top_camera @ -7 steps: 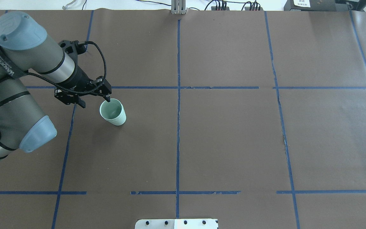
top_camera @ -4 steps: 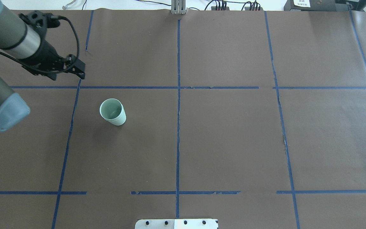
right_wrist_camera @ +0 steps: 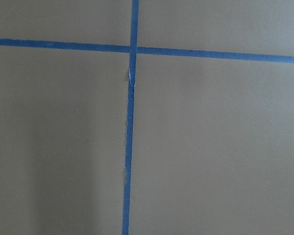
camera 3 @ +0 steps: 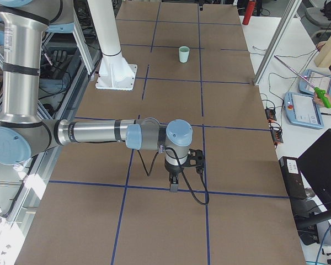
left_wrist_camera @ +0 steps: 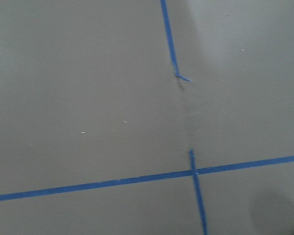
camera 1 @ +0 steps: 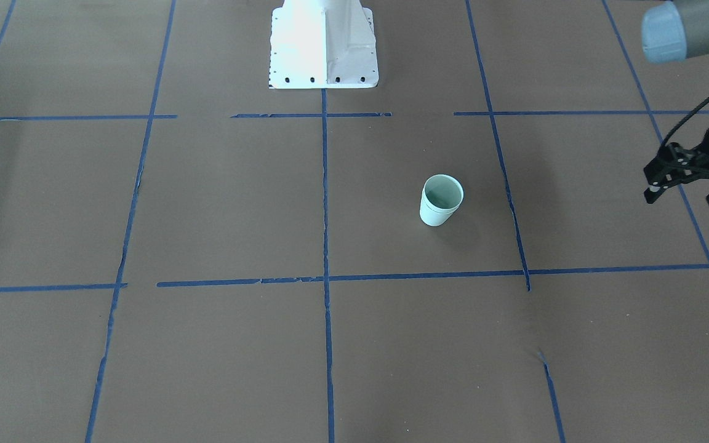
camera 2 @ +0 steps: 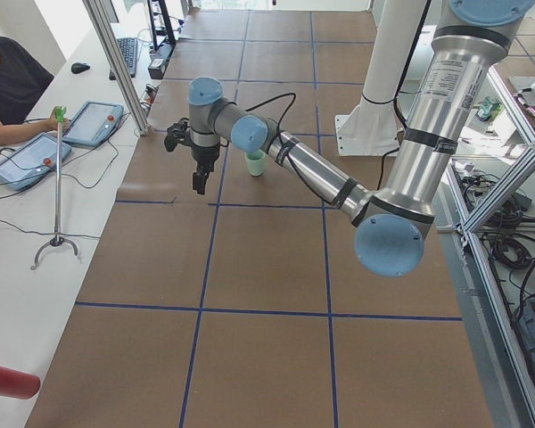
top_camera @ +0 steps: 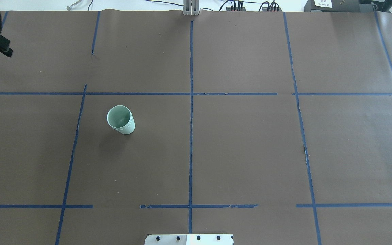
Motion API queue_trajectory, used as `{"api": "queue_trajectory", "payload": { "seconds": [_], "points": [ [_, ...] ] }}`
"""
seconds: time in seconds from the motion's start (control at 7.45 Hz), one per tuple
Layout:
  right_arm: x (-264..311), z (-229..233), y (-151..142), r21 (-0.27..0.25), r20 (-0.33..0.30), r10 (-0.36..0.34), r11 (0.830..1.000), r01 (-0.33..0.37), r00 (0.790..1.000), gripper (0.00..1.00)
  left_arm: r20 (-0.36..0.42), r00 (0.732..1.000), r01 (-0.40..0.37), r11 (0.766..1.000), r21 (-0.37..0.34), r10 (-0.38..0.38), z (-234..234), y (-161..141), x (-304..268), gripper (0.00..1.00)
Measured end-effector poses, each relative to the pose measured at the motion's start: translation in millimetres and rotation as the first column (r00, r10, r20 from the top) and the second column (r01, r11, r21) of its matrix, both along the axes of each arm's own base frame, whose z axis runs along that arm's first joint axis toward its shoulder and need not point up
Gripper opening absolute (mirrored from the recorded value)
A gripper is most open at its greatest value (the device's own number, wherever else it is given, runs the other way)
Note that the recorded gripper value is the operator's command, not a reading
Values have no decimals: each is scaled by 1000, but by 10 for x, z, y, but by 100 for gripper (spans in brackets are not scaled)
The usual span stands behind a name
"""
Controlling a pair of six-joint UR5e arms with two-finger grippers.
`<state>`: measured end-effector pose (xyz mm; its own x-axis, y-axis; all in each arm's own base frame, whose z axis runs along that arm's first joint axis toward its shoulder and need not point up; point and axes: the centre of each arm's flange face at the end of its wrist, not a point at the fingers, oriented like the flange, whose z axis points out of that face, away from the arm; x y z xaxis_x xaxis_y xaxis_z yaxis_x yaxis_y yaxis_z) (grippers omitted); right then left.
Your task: Stack cups
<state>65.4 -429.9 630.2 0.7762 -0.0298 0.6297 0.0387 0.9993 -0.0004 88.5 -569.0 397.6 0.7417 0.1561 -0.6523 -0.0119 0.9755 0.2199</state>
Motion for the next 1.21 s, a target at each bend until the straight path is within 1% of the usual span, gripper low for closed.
{"api": "queue_trajectory", "payload": {
  "seconds": [0.13,0.27,0.4,0.54,0.8,1.21],
  "points": [
    [-1,0,0,0,0,0,1000,0,1000,100,38,999,-34,999,-18,34,429,-6,-443,100],
    [-1,0,0,0,0,0,1000,0,1000,100,34,996,-76,995,-57,78,936,52,-750,100],
    [1,0,0,0,0,0,1000,0,1000,100,-12,993,-117,987,-107,117,1427,182,-887,100],
    [1,0,0,0,0,0,1000,0,1000,100,-46,990,-139,980,-142,133,1776,321,-938,100],
    [0,0,0,0,0,0,1000,0,1000,100,-70,990,-133,975,-181,122,2243,467,-1058,100],
    [0,0,0,0,0,0,1000,0,1000,100,-75,994,-93,973,-212,78,2472,540,-1279,100]
  ]
}}
